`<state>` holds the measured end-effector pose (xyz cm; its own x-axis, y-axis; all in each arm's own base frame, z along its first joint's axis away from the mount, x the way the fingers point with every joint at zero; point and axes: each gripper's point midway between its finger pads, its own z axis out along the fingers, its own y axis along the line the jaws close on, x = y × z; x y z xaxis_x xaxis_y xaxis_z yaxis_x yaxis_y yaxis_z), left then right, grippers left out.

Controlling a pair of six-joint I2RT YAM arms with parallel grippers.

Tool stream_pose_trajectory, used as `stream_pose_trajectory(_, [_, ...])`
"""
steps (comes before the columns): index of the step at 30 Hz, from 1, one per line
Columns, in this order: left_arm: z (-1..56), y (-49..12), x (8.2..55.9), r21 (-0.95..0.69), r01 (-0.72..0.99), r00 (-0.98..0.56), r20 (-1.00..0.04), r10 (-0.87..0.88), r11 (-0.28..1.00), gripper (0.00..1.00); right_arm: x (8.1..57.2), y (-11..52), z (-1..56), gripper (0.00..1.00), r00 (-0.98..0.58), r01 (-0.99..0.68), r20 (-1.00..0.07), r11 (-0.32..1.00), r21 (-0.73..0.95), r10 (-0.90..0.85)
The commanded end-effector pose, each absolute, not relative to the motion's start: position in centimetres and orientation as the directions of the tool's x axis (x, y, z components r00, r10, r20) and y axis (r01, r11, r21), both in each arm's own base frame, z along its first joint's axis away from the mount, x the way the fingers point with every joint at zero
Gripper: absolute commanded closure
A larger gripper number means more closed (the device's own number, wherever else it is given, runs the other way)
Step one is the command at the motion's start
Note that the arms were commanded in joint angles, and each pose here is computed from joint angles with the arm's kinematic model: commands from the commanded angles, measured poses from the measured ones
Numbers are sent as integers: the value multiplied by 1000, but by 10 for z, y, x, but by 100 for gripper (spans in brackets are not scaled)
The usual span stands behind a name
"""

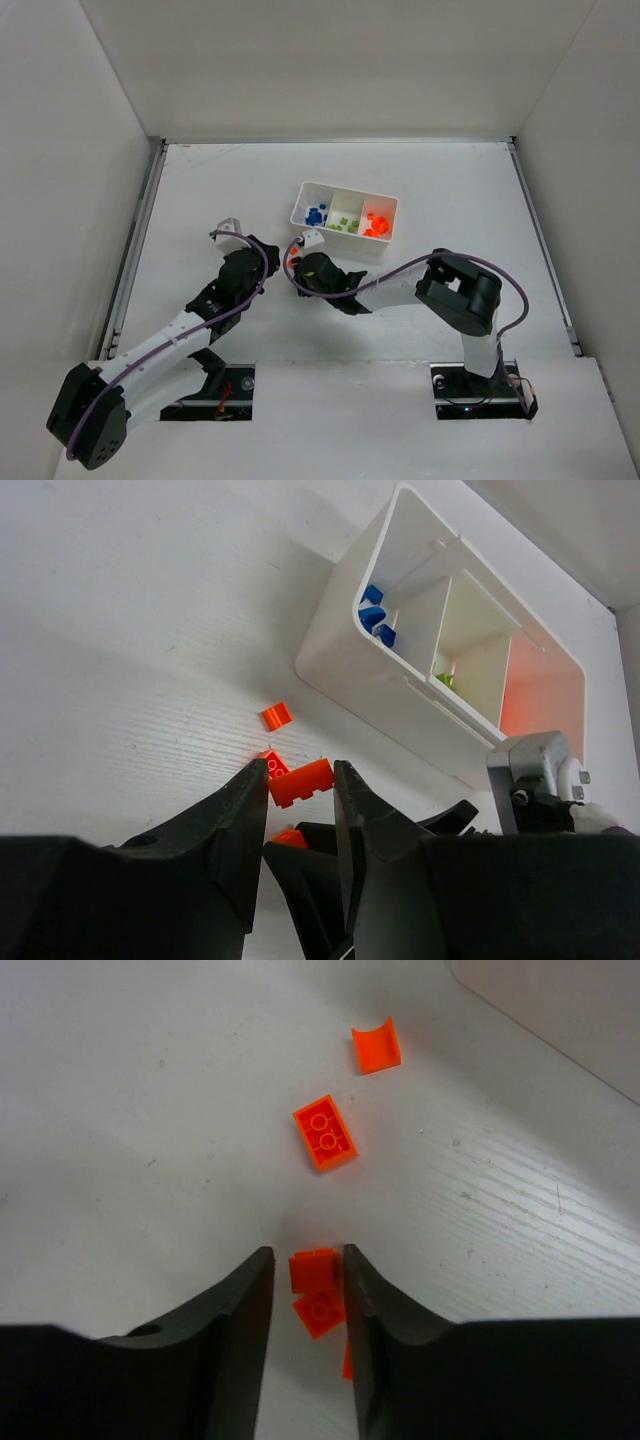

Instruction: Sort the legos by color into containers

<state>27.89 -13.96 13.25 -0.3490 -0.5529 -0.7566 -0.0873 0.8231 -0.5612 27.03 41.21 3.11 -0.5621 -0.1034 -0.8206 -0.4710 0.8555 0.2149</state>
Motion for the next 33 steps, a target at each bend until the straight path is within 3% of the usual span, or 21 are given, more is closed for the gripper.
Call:
stream_pose_trajectory(1, [135,-141,281,-575,-74,-342,-753,-562,815,76,277,420,39,67,-553,-466,-828,858,218,-90])
stream_pose_trajectory(4, [133,-141,281,-582,-77,-341,-747,-570,810,76,277,415,45,77,-554,-451,-830,863,229,-69])
stream_pose_trajectory(7, [137,-146,284,-579,-71,-345,-750,-564,812,76,277,407,66,80,-557,-428,-830,857,286,-1])
stream_pose_trajectory(16, [175,-228,304,-612,97,-382,-751,-538,785,75,297,307,172,79,-433,-332,-873,860,387,225])
stream_pose_trajectory(22, [203,-313,318,-616,248,-427,-763,-486,748,75,328,205,200,79,-339,-149,-878,903,404,337])
stream_pose_trajectory(30, [180,-385,370,-593,286,-466,-772,-432,753,74,333,179,226,79,-285,-116,-884,902,416,371])
stream_pose_trajectory(33, [174,-402,381,-588,289,-477,-773,-419,756,67,339,173,221,79,-292,-96,-883,908,409,367])
